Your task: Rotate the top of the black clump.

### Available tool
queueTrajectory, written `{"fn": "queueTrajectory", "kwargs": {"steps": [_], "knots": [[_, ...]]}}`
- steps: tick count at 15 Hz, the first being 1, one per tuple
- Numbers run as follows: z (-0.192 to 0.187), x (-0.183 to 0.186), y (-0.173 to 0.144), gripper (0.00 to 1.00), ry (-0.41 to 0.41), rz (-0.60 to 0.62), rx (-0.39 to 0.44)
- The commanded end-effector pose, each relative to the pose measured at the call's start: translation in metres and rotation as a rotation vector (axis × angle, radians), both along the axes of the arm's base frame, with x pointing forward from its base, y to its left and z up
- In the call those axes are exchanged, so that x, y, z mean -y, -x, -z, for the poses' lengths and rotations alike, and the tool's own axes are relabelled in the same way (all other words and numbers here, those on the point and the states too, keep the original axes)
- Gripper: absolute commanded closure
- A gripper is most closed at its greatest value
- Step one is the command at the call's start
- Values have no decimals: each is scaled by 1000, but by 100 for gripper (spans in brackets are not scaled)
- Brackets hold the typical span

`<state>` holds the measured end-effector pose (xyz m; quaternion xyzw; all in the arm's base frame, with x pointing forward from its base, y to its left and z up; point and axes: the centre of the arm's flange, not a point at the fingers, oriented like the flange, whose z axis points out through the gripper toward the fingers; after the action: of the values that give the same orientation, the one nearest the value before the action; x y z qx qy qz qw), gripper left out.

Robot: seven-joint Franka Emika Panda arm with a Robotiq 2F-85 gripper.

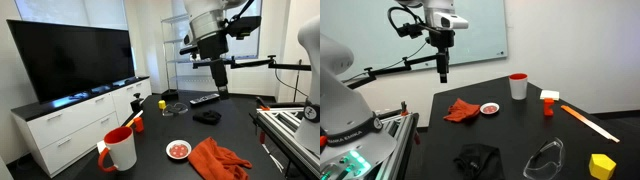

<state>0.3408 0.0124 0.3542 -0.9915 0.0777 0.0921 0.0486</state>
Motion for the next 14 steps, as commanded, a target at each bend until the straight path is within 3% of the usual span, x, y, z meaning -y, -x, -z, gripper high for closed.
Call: {"fn": "queueTrajectory", "kwargs": {"steps": [1, 10, 12, 14], "knots": [[-10, 0, -6, 0, 0, 0, 29], [-28, 5, -12, 0, -18, -15, 60], [-45, 27, -38, 0, -40, 41, 129], [-69, 72, -75, 0, -75, 181, 172]]}}
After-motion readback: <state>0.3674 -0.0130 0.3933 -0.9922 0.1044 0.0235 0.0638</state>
